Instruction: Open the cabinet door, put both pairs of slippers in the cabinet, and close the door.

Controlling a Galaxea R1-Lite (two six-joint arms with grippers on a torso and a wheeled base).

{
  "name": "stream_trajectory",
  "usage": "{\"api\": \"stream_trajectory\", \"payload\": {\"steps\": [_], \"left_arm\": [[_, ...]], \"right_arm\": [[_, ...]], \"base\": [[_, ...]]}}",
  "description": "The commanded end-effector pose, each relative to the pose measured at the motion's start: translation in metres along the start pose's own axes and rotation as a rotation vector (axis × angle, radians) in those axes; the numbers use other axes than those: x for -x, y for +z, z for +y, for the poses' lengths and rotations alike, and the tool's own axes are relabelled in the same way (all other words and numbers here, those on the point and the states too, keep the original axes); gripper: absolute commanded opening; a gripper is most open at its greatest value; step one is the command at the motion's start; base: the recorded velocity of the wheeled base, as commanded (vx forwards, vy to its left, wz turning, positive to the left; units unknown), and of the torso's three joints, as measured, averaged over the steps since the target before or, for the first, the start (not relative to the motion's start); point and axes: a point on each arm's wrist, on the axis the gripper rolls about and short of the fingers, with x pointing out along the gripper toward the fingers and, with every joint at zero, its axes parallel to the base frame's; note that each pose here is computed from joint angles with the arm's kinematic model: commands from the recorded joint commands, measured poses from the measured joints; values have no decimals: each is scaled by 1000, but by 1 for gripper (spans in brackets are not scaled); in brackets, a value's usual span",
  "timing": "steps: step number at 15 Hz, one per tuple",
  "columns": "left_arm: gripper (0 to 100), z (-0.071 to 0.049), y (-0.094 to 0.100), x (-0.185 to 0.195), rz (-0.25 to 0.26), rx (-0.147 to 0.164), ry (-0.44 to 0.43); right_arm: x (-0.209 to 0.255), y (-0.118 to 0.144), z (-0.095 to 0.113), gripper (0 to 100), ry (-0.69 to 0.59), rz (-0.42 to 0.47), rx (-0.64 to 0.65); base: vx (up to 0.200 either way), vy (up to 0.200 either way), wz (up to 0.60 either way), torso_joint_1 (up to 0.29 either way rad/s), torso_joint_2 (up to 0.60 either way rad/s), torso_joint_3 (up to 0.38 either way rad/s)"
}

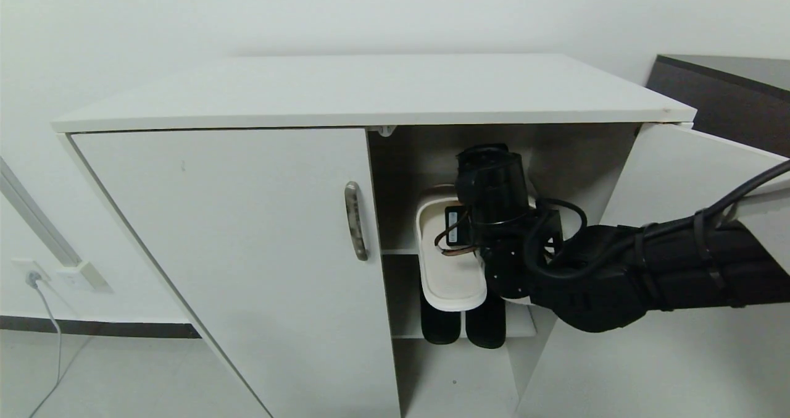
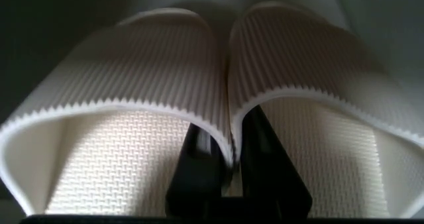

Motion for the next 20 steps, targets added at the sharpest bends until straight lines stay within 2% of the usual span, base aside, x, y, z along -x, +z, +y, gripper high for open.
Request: {"api": "stream_trajectory", "payload": {"steps": [1, 8, 20], "left_arm": [[0, 0, 0, 0, 0, 0, 1], [0, 0, 0, 0, -2, 3, 1], [0, 0, 0, 0, 0, 3, 2]], "right_arm": [[-11, 0, 5, 0, -4, 3, -1], [-43, 18, 9, 0, -48, -5, -17], [-54, 10, 7, 0, -53, 25, 4]], "base": [[0, 0, 0, 0, 0, 0], [0, 0, 0, 0, 0, 0], [0, 0, 0, 0, 0, 0]]}}
